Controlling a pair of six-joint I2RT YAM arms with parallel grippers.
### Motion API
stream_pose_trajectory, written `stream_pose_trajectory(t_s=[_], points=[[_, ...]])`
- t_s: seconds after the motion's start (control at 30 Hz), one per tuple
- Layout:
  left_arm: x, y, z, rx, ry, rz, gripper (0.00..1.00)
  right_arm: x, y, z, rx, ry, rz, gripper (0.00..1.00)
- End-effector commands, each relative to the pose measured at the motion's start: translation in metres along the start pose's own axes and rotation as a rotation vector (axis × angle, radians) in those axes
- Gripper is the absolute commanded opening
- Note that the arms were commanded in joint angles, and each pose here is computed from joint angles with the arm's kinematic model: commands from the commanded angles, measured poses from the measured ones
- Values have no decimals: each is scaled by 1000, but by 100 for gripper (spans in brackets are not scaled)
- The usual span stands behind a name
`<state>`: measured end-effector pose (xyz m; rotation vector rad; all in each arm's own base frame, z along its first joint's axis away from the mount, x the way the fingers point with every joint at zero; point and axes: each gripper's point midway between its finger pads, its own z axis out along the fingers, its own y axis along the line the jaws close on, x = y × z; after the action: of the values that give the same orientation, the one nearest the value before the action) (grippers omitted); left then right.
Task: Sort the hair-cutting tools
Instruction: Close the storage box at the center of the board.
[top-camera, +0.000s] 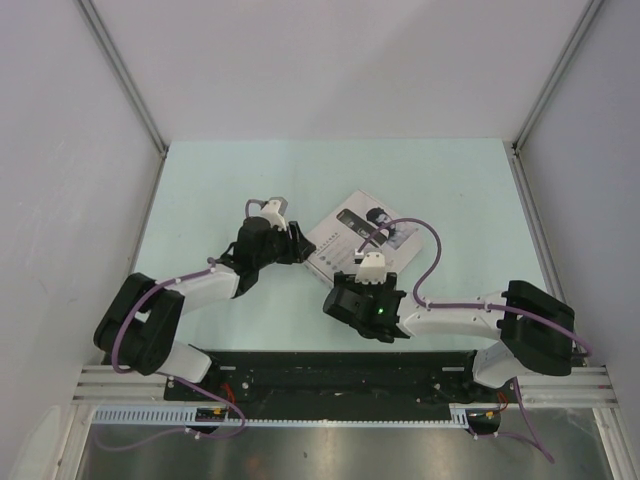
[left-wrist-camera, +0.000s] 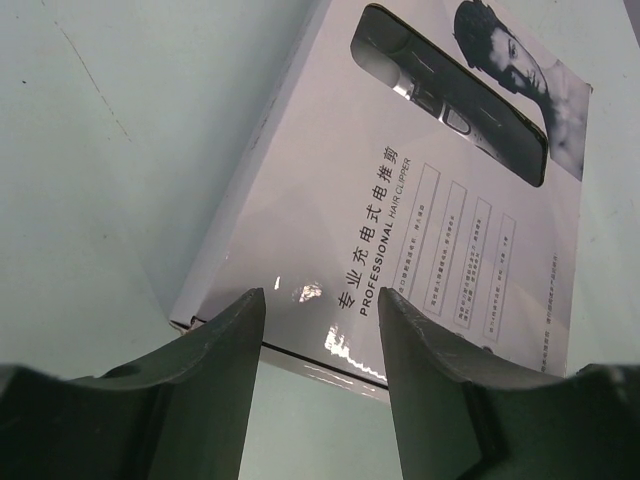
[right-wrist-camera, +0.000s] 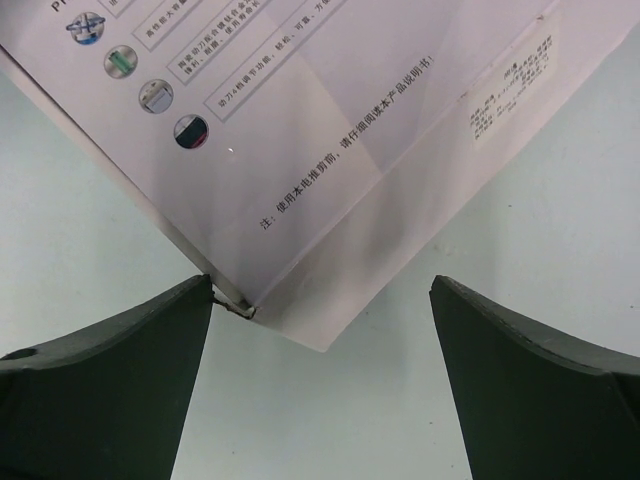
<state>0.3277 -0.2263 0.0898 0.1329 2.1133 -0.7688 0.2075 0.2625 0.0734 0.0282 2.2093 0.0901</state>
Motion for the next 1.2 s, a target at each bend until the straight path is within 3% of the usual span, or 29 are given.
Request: stream_pose_trajectory(t_s=[0.0,0.6,1.17], points=[[13,9,3,-31,29,11,56,-10,-24,-3,84,-34,-55,94],[17,10,7,-36,41,11,56,-3,-25,-5,67,-7,-108,90],[19,10,7,-34,45,13,55,5,-35,-13,-63,16,-126,81]])
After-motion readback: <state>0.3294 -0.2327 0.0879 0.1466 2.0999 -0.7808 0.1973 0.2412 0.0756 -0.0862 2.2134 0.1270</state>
